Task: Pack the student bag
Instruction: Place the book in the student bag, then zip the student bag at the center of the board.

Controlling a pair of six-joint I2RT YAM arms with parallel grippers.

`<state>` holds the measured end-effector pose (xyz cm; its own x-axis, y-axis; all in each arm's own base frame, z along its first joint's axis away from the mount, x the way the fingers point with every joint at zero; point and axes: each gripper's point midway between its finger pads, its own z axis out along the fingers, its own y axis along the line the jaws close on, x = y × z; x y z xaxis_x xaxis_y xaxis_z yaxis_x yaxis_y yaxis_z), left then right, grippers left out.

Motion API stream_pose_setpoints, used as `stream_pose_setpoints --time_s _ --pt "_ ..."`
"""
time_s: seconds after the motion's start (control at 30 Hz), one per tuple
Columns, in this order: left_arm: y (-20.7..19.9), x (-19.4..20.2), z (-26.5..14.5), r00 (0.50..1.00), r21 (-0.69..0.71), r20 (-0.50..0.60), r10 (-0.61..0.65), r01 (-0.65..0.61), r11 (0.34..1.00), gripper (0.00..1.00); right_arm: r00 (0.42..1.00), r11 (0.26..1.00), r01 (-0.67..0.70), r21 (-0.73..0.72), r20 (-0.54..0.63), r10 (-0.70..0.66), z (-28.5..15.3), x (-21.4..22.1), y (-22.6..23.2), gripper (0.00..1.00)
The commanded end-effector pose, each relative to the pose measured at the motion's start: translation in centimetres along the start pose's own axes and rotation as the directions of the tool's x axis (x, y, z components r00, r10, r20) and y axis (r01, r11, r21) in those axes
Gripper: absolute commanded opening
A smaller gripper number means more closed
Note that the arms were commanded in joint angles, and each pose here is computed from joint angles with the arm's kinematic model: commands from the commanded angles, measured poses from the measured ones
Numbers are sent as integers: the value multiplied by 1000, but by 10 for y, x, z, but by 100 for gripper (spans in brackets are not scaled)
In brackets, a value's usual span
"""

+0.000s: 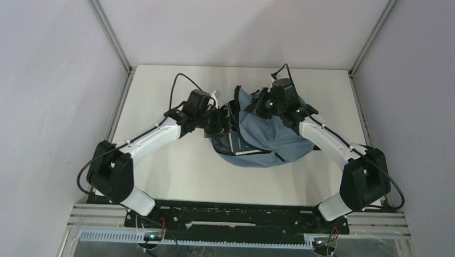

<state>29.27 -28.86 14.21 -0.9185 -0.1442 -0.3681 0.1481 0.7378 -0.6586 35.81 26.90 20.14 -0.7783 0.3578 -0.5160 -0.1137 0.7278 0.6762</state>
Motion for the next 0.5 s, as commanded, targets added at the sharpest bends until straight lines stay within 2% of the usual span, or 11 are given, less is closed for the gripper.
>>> stream_pose_setpoints --time_s 0.0,0.17,0.27,0.33,0.37,0.43,0.47 --pt "5 -11 -38 994 -69 44 102 -99 993 93 997 997 52 -50 60 -49 -6 -22 17 0" --pt "41 -26 -77 982 -192 153 108 -78 978 92 996 993 90 -80 25 -88 -3 -14 18 0" --pt "72 -41 -110 955 -284 283 93 -9 959 91 995 993 97 -61 -18 -99 13 0 12 0" --pt "90 -53 -137 918 -320 392 55 80 944 91 991 991 111 -79 -64 -116 29 17 12 1" --pt "96 -57 -150 899 -334 437 38 123 934 91 981 981 150 -125 -100 -163 36 29 20 14" --pt "106 -61 -172 859 -378 511 29 194 905 90 942 959 228 -166 -212 -260 47 54 33 51" --pt "107 -63 -181 838 -385 545 29 220 896 91 917 948 269 -169 -257 -306 47 64 40 61"
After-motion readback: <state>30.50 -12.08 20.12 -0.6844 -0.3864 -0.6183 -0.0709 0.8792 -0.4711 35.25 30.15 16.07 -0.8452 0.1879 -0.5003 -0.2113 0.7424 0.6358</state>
